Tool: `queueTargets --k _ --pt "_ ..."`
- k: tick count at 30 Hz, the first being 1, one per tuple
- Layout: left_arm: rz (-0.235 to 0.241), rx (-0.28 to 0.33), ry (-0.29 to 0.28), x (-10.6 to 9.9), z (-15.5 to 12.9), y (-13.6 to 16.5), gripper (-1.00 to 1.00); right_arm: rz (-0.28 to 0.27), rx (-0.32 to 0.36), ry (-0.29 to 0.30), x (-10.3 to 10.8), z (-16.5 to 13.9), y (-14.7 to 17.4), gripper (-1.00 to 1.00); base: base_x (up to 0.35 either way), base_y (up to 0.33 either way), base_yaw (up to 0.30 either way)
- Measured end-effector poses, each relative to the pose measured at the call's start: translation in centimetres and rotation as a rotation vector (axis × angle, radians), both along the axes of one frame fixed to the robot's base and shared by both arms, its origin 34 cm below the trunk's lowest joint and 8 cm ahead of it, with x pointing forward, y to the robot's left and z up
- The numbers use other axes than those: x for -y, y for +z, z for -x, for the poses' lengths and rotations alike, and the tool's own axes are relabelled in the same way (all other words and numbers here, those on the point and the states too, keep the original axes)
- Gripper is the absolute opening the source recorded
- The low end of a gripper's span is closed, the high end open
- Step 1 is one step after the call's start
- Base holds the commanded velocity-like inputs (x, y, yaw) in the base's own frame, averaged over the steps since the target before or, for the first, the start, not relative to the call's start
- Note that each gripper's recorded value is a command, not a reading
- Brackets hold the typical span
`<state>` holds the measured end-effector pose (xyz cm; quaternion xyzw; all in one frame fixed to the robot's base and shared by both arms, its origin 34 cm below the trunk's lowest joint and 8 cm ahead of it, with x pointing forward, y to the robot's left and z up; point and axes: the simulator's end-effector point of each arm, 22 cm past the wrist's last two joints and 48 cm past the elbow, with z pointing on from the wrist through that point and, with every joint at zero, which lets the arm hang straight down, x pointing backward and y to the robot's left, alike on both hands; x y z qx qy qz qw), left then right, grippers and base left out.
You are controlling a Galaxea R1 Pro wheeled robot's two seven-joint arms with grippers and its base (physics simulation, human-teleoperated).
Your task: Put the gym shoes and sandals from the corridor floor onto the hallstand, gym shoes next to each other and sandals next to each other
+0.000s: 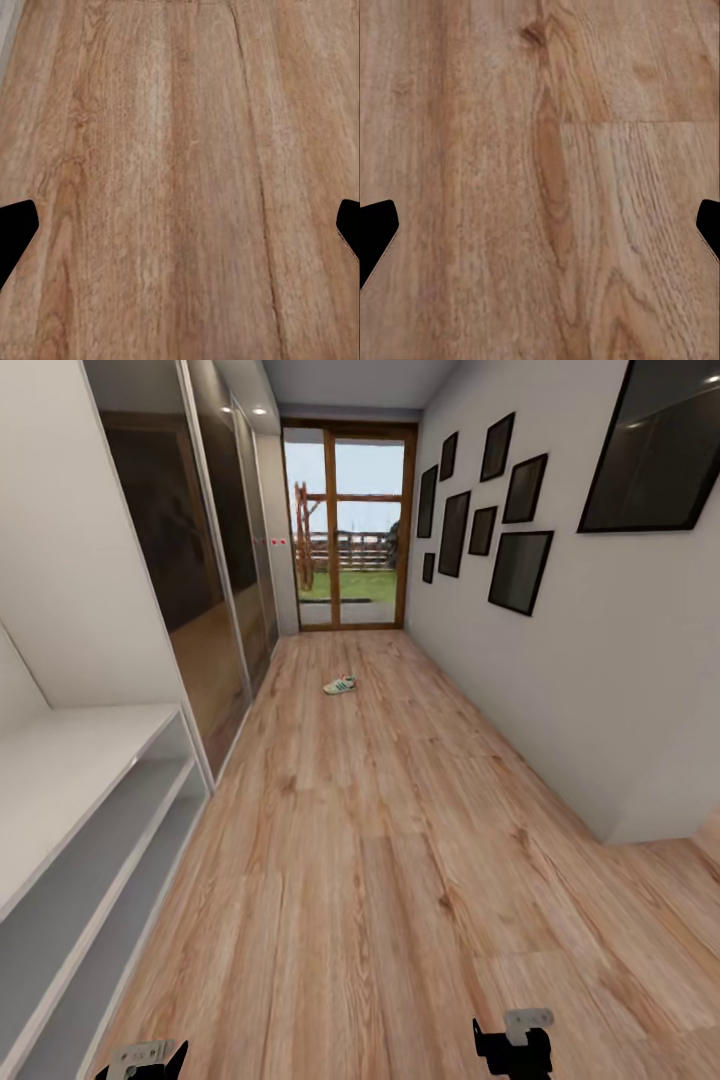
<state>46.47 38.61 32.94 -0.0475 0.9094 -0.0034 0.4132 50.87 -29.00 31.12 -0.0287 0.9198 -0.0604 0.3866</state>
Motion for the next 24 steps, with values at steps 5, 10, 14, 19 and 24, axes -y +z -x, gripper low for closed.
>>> queueTargets --k 5,10,14,19,24 --pt "0.000 0.000 0.000 0.00 0.00 0.00 1.00 0.000 0.000 0.000 -0.02 -0.02 0.01 1.00 0.338 0.000 0.000" --pt "0.000 0.000 0.000 0.00 0.00 0.00 1.00 0.000 0.000 0.000 -0.01 0.02 -0.01 1.00 0.338 0.000 0.000" --pt "0.000 0.000 0.000 0.00 -0.01 0.01 1.00 0.000 0.000 0.000 0.00 0.00 0.00 1.00 0.338 0.000 0.000" --pt "0.000 0.001 0.000 0.00 -0.02 0.02 1.00 0.000 0.001 0.000 0.00 -0.04 0.02 1.00 0.338 0.000 0.000" --pt "0.001 0.000 0.000 0.08 0.01 -0.02 1.00 -0.001 0.002 0.000 -0.05 -0.05 0.03 1.00 0.338 0.000 0.000"
